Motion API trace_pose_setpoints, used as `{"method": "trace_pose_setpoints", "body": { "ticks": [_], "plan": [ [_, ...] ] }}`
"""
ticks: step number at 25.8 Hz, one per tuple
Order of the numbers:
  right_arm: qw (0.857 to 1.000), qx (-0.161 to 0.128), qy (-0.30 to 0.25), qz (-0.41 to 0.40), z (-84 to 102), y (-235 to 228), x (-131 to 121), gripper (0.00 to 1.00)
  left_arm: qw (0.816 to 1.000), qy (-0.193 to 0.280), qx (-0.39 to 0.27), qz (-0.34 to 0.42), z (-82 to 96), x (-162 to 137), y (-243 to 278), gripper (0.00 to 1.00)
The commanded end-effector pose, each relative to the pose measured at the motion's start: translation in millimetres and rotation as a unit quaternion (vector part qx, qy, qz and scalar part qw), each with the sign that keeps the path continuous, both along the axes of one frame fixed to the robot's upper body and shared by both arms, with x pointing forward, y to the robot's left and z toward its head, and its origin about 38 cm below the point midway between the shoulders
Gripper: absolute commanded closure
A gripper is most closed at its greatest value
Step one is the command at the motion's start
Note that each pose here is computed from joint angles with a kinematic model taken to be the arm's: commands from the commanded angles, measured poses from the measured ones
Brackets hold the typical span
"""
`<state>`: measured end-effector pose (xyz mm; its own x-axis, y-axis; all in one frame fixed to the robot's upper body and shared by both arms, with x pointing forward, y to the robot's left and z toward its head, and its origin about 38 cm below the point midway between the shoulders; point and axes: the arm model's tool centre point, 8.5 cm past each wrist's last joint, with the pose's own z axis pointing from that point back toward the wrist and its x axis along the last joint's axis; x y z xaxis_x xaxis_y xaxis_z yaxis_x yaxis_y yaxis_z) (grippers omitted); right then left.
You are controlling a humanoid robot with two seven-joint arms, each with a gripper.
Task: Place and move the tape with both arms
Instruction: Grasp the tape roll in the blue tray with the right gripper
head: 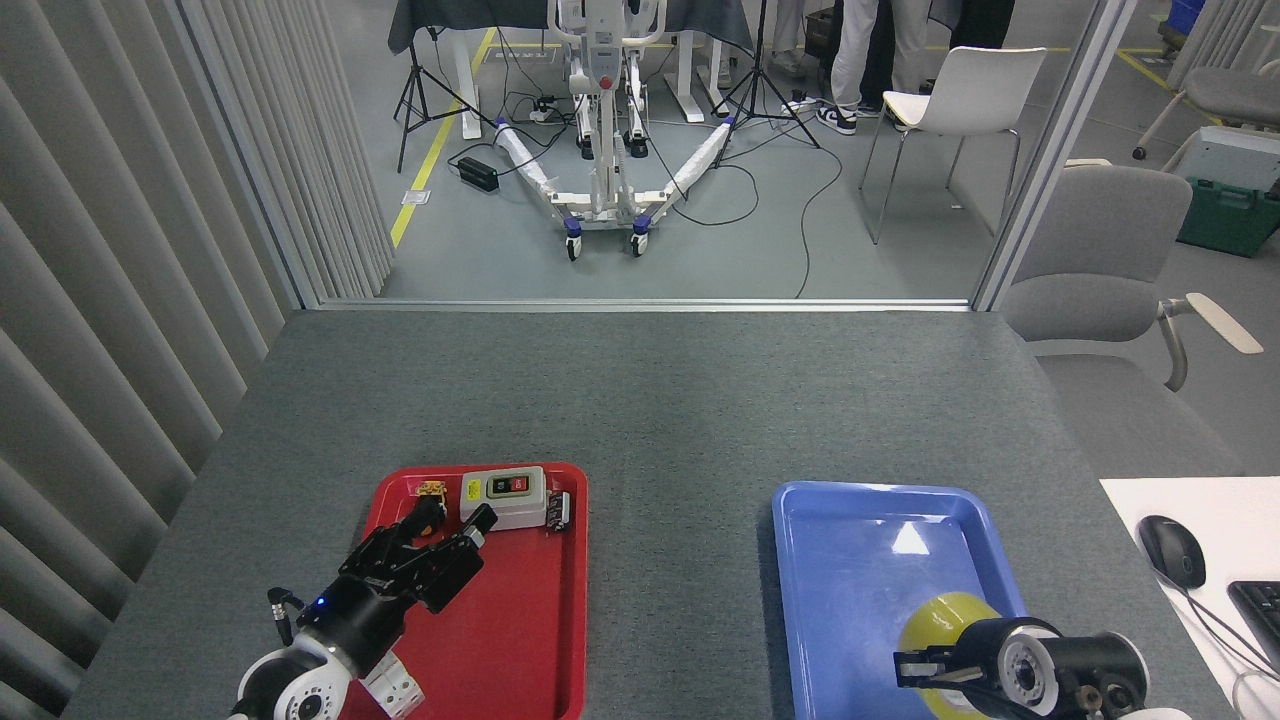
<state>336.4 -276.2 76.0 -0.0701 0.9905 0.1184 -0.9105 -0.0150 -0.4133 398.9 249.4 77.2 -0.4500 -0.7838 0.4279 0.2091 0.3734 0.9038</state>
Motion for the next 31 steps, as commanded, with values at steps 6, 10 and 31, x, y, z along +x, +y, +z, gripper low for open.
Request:
{"method": "trace_pose_setpoints", "body": {
  "ticks": [6,10,31],
  "plan": [
    [0.999,0.011,0.039,-0.032,5.6,3.6,13.9,1.00,0.989,-0.022,0.133,0.057,0.8,-10.2,19.9,0.03],
    [0.998,0.012,0.030,-0.048,12.2,-0.9,29.8,1.00,0.988,-0.021,0.135,0.071,1.1,-9.2,23.1,0.03],
    [0.980,0.029,0.114,-0.158,10.1,-1.2,77.1,1.00,0.944,-0.100,0.189,0.252,-7.7,-3.4,25.4,0.01]
  ]
}}
